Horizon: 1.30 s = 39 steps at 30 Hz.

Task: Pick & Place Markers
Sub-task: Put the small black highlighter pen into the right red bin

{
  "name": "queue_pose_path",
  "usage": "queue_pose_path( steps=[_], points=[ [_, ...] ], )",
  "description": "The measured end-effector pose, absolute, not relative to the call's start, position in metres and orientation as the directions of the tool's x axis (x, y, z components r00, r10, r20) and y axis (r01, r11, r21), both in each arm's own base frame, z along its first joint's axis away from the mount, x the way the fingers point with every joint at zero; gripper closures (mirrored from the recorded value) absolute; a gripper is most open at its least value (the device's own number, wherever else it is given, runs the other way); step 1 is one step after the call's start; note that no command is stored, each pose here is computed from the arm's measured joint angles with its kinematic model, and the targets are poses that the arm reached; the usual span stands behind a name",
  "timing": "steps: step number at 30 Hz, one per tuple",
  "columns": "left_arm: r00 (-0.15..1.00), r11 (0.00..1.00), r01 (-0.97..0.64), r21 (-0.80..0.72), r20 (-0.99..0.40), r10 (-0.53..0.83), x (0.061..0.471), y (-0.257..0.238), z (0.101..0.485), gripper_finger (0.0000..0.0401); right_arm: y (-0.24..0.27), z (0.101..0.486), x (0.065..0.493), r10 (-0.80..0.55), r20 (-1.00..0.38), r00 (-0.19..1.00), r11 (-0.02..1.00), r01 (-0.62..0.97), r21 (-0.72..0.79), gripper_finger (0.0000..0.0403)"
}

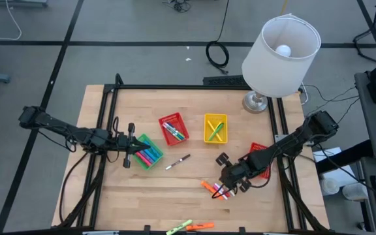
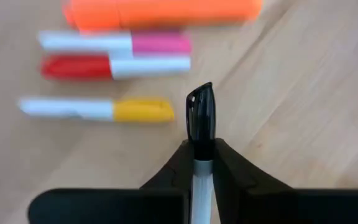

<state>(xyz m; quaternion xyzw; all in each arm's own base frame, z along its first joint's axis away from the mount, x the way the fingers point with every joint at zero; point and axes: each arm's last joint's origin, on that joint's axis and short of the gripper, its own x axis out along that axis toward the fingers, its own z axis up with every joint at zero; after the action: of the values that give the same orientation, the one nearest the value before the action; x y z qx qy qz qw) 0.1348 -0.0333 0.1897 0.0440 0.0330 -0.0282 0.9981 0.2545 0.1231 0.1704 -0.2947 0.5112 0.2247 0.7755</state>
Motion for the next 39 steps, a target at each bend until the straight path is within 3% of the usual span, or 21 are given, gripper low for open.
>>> queue_pose_path(
  steps=[3,8,11,16,20,24,32,39],
  points=[
    [0.996,0.995,0.059,0.086,-0.069,-0.053,0.135,-0.033,0.190,0.0395,0.124,0.191,0.259,-0.031,-0.932,0.362,0.735,-0.624,-0.267,0.0381],
    [0.996,0.995,0.059,0.085,-0.070,-0.053,0.135,-0.033,0.190,0.0395,0.131,0.234,0.262,-0.086,-0.939,0.334,0.845,-0.475,-0.246,0.0381],
    [0.996,0.994,0.060,0.088,-0.076,-0.053,0.135,-0.033,0.189,0.0395,0.135,0.253,0.251,-0.086,-0.971,0.224,0.876,-0.447,-0.180,0.0381],
    [0.996,0.994,0.060,0.086,-0.076,-0.053,0.135,-0.033,0.189,0.0395,0.134,0.261,0.218,-0.235,-0.972,-0.030,0.877,-0.437,-0.199,0.0381],
    [0.996,0.995,0.059,0.086,-0.075,-0.053,0.135,-0.033,0.189,0.0395,0.131,0.256,0.199,-0.320,-0.932,-0.173,0.864,-0.456,-0.212,0.0381],
    [0.996,0.995,0.059,0.084,-0.072,-0.053,0.135,-0.033,0.189,0.0395,0.128,0.244,0.193,-0.337,-0.914,-0.226,0.859,-0.471,-0.201,0.0381],
    [0.996,0.995,0.059,0.086,-0.072,-0.053,0.135,-0.033,0.189,0.0395,0.118,0.198,0.181,-0.339,-0.899,-0.278,0.832,-0.534,-0.149,0.0381],
    [0.996,0.994,0.059,0.088,-0.071,-0.052,0.135,-0.033,0.189,0.0395,0.110,0.168,0.177,-0.313,-0.915,-0.253,0.826,-0.548,-0.131,0.0381]
  ],
)
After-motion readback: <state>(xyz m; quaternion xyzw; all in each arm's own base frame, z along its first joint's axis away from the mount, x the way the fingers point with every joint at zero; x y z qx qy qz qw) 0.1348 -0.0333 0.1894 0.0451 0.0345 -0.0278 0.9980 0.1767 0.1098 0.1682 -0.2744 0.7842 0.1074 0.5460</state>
